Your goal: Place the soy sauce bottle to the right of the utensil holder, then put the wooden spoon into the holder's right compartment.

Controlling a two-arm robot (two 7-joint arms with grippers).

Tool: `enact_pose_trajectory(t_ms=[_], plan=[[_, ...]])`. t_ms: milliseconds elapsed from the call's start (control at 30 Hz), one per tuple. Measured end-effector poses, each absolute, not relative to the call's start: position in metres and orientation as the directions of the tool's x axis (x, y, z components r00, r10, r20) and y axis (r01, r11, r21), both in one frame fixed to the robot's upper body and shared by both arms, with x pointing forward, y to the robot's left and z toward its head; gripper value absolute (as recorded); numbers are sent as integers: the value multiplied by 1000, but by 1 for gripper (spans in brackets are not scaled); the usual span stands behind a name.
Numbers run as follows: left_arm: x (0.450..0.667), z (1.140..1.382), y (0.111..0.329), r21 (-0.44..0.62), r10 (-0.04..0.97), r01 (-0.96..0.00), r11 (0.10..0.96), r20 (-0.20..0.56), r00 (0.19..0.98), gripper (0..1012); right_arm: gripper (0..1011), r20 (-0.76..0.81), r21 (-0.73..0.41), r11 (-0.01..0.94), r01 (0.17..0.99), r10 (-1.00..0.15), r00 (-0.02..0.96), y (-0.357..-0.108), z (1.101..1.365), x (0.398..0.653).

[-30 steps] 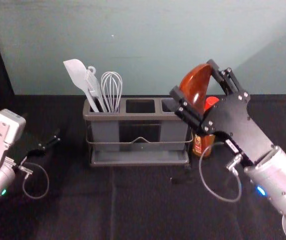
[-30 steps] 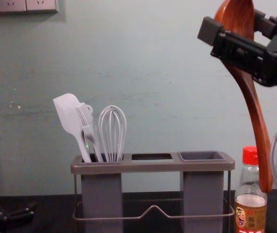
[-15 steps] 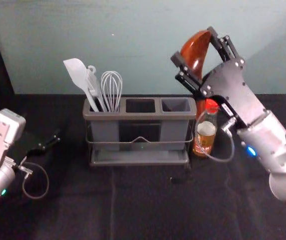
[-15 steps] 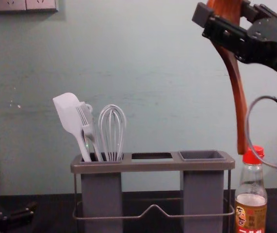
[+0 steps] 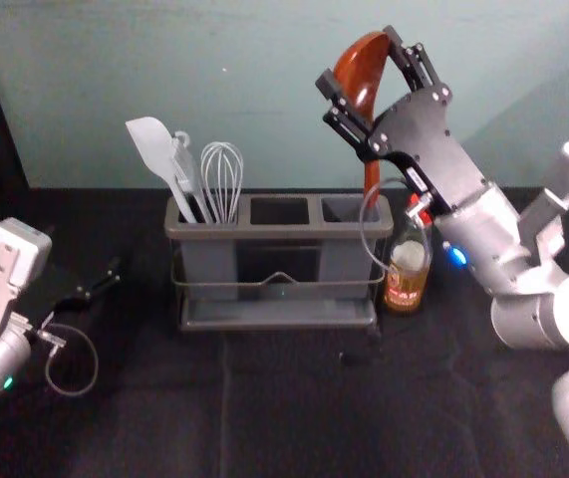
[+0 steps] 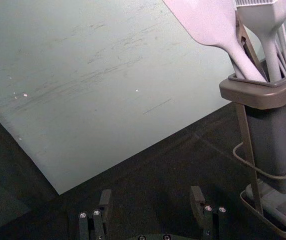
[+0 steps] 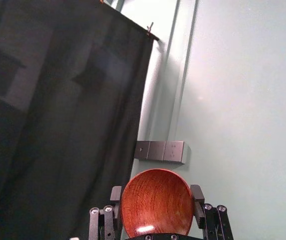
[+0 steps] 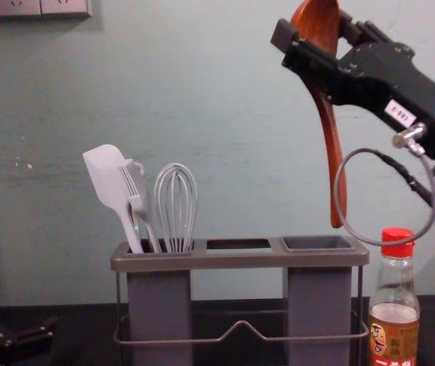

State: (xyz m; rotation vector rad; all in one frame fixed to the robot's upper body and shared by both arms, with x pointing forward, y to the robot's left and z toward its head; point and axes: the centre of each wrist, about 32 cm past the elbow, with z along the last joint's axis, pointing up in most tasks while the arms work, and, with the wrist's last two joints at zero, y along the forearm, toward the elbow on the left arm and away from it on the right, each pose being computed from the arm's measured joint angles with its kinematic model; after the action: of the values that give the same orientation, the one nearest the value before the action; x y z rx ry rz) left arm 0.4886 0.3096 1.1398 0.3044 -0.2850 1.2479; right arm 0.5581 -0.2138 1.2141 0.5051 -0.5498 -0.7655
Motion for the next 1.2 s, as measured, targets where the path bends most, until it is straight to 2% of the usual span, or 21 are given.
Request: enact_pose_trajectory(t_ms=[267,500,1200], plan=[[489,1140,310,70,880,-955,287,374,292,1011,838,246,611,598,519,-766,593,-205,1204,581],[489,1140,310,70,880,-955,287,374,292,1011,838,214,609,583,538,-773,597,-198,1190,588],[489,1140,310,70,880,-955,287,374,292,1011,838,126,576,559,597,-782,611,-195,1136,573]])
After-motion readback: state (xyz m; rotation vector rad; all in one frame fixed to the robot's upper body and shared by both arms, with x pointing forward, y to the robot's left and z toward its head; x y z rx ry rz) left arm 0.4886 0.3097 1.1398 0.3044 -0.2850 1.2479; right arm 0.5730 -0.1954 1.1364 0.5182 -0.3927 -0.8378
